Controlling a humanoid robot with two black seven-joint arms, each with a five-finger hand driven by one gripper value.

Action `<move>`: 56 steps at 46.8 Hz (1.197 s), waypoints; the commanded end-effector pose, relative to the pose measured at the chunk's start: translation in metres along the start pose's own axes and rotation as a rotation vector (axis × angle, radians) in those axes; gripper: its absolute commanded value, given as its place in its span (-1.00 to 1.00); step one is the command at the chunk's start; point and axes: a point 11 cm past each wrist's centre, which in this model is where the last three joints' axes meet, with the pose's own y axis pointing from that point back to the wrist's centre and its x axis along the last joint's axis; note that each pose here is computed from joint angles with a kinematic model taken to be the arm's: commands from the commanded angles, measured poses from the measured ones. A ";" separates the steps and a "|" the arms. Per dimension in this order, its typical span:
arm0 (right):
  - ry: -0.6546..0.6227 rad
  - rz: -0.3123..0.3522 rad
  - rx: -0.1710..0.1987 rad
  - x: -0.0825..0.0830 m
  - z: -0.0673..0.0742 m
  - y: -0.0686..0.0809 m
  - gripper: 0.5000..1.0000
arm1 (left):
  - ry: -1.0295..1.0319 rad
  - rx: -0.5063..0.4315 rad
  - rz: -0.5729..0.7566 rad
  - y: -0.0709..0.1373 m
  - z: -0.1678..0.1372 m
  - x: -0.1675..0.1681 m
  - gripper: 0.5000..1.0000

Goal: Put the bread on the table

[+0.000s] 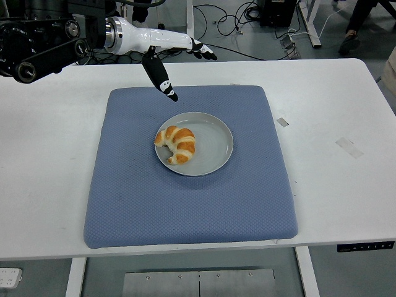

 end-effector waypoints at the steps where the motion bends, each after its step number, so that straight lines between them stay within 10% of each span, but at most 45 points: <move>1: 0.000 0.000 -0.001 0.000 0.000 0.000 1.00 | -0.017 -0.010 -0.029 -0.002 0.005 -0.008 0.88; 56: 0.000 0.000 -0.001 0.000 0.000 0.000 1.00 | 0.064 0.063 -0.134 -0.009 -0.044 -0.091 0.74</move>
